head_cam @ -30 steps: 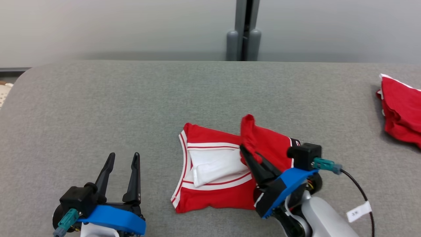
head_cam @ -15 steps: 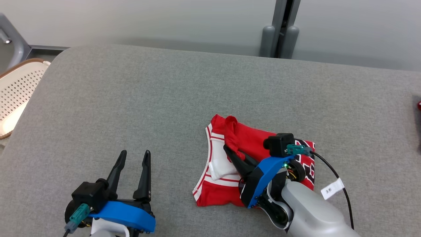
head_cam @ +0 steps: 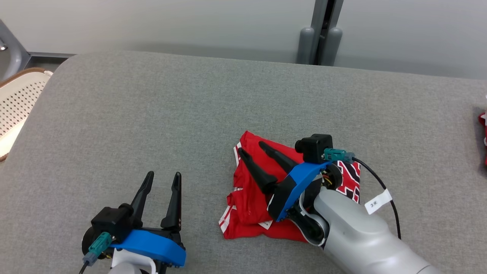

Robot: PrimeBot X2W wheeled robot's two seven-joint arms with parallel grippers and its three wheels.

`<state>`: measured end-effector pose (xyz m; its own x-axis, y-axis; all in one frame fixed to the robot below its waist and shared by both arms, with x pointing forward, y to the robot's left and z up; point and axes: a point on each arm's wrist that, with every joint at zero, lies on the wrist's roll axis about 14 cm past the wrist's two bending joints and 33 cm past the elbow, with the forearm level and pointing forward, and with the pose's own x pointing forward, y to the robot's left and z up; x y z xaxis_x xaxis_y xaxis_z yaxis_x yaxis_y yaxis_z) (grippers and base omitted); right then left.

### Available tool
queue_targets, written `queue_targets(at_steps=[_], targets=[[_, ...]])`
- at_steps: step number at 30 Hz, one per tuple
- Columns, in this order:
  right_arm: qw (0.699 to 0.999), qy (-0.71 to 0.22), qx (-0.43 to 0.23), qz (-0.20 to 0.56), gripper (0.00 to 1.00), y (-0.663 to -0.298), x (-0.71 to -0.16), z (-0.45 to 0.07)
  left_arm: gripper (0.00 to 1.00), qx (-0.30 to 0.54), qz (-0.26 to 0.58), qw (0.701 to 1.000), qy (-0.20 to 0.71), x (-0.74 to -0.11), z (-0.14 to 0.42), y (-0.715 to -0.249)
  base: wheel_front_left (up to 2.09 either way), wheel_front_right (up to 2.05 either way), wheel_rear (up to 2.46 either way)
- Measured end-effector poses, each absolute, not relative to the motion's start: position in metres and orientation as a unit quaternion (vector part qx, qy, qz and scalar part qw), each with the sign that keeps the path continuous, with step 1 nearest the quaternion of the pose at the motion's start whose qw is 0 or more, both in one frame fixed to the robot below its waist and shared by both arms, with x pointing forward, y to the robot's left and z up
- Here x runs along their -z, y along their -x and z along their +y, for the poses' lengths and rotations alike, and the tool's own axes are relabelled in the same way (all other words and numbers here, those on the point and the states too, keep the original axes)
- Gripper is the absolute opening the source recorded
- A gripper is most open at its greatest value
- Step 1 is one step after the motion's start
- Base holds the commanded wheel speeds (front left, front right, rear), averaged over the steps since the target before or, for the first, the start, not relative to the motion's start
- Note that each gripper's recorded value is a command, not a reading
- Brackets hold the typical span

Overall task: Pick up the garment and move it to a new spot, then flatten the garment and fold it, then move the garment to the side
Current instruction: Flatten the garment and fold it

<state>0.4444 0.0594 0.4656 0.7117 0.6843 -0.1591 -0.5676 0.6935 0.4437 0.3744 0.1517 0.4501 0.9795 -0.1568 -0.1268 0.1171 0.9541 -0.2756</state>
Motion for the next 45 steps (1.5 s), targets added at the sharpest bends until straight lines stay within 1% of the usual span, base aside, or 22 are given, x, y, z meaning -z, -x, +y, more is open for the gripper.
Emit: queue_targets(at_steps=[5, 9, 12, 19, 24, 30, 34, 37, 45], targets=[[0.929, -0.15, -0.317, 0.116, 1.0, -0.468, -0.482, 0.035, 1.0, 0.09, 0.067, 0.985, 0.131, -0.454, 0.139, -0.38, 0.0, 0.0, 0.0], [0.951, -0.129, -0.274, 0.059, 1.0, -0.494, -0.511, 0.001, 1.0, 0.109, 0.057, 0.984, 0.127, -0.461, 0.128, -0.388, 0.0, 0.0, 0.0], [0.964, -0.108, -0.239, 0.029, 1.0, -0.5, -0.519, -0.027, 1.0, 0.122, 0.053, 0.983, 0.126, -0.464, 0.12, -0.391, 0.0, 0.0, 0.0], [0.984, -0.081, -0.157, 0.002, 1.0, -0.48, -0.507, -0.088, 1.0, 0.139, 0.043, 0.981, 0.131, -0.471, 0.104, -0.397, 0.0, 0.0, 0.0], [0.992, -0.068, -0.11, 0.005, 1.0, -0.453, -0.492, -0.122, 1.0, 0.13, 0.034, 0.982, 0.13, -0.475, 0.106, -0.397, 0.0, 0.0, 0.0], [0.995, -0.071, -0.07, 0.02, 1.0, -0.419, -0.474, -0.149, 1.0, 0.109, 0.055, 0.983, 0.135, -0.458, 0.115, -0.382, 0.0, 0.0, 0.0], [0.995, -0.075, -0.052, 0.028, 1.0, -0.403, -0.467, -0.16, 1.0, 0.097, 0.063, 0.984, 0.136, -0.452, 0.121, -0.374, 0.0, 0.0, 0.0], [0.995, -0.076, -0.05, 0.034, 1.0, -0.396, -0.462, -0.161, 1.0, 0.095, 0.065, 0.984, 0.136, -0.449, 0.123, -0.37, 0.0, 0.0, 0.0], [0.995, -0.075, -0.052, 0.029, 1.0, -0.393, -0.465, -0.16, 1.0, 0.097, 0.062, 0.984, 0.137, -0.45, 0.121, -0.368, 0.0, 0.0, 0.0]])
